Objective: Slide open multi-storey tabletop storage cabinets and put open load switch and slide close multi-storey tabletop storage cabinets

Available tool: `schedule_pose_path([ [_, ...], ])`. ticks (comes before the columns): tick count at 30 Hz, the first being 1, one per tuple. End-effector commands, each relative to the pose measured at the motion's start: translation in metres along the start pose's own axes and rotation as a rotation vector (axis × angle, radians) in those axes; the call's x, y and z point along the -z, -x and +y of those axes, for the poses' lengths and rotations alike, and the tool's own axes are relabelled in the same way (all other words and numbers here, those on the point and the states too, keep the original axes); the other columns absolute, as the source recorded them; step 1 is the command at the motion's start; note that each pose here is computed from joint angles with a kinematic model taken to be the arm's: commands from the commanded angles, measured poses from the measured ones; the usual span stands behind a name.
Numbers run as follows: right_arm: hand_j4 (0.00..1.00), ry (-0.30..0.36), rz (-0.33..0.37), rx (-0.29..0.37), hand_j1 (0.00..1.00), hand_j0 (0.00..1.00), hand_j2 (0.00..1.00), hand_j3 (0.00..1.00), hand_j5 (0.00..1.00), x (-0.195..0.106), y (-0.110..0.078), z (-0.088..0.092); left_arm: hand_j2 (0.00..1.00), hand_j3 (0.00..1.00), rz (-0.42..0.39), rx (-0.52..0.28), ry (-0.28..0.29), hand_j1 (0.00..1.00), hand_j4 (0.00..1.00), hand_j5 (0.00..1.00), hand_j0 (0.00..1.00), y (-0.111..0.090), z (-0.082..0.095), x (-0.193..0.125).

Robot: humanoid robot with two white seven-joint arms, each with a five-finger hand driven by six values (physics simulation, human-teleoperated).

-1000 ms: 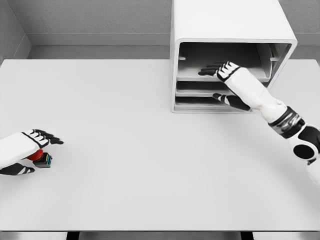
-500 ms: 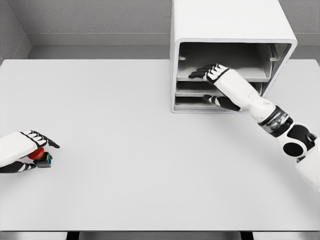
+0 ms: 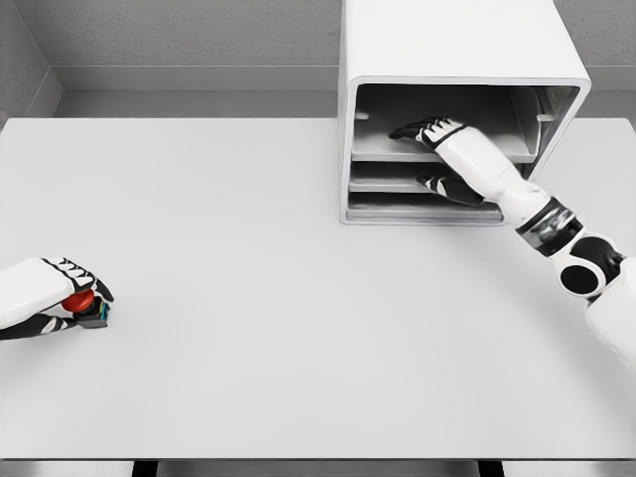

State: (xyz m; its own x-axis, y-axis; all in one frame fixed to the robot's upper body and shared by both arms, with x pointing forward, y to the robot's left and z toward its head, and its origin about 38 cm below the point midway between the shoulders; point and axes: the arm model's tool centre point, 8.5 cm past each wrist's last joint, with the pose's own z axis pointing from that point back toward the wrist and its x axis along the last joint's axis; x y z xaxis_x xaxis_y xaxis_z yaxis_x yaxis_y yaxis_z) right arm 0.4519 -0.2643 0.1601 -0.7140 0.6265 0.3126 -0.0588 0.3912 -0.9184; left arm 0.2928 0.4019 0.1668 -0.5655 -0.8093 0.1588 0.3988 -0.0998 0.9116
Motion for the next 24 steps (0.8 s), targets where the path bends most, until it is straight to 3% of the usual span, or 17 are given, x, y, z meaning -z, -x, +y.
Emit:
schedule_pose_path([
  [1, 0.8, -0.006, 0.005, -0.001, 0.8, 0.8, 0.8, 0.8, 0.8, 0.0, 0.001, 0.002, 0.51, 0.51, -0.009, -0.015, -0.013, 0.51, 0.51, 0.51, 0.51, -0.001, 0.002, 0.0],
  [5, 0.8, -0.014, 0.004, -0.008, 0.8, 0.8, 0.8, 0.8, 0.8, -0.003, 0.001, 0.002, 0.44, 0.44, -0.015, -0.023, -0.023, 0.44, 0.44, 0.44, 0.44, -0.001, 0.003, -0.001],
  [9, 0.82, -0.035, 0.015, -0.037, 0.82, 0.82, 0.82, 0.82, 0.82, -0.013, 0.007, -0.005, 0.43, 0.43, -0.02, -0.029, -0.03, 0.43, 0.43, 0.43, 0.43, -0.002, 0.005, -0.001],
  [12, 0.82, -0.036, -0.016, -0.056, 0.82, 0.82, 0.82, 0.82, 0.82, -0.011, -0.001, -0.008, 0.39, 0.39, -0.02, -0.023, -0.044, 0.39, 0.39, 0.39, 0.39, -0.003, 0.009, -0.002],
  [24, 0.84, -0.05, -0.038, -0.093, 0.84, 0.84, 0.84, 0.84, 0.84, -0.026, -0.007, -0.022, 0.39, 0.39, -0.035, 0.003, -0.114, 0.39, 0.39, 0.39, 0.39, -0.002, 0.033, 0.001],
])
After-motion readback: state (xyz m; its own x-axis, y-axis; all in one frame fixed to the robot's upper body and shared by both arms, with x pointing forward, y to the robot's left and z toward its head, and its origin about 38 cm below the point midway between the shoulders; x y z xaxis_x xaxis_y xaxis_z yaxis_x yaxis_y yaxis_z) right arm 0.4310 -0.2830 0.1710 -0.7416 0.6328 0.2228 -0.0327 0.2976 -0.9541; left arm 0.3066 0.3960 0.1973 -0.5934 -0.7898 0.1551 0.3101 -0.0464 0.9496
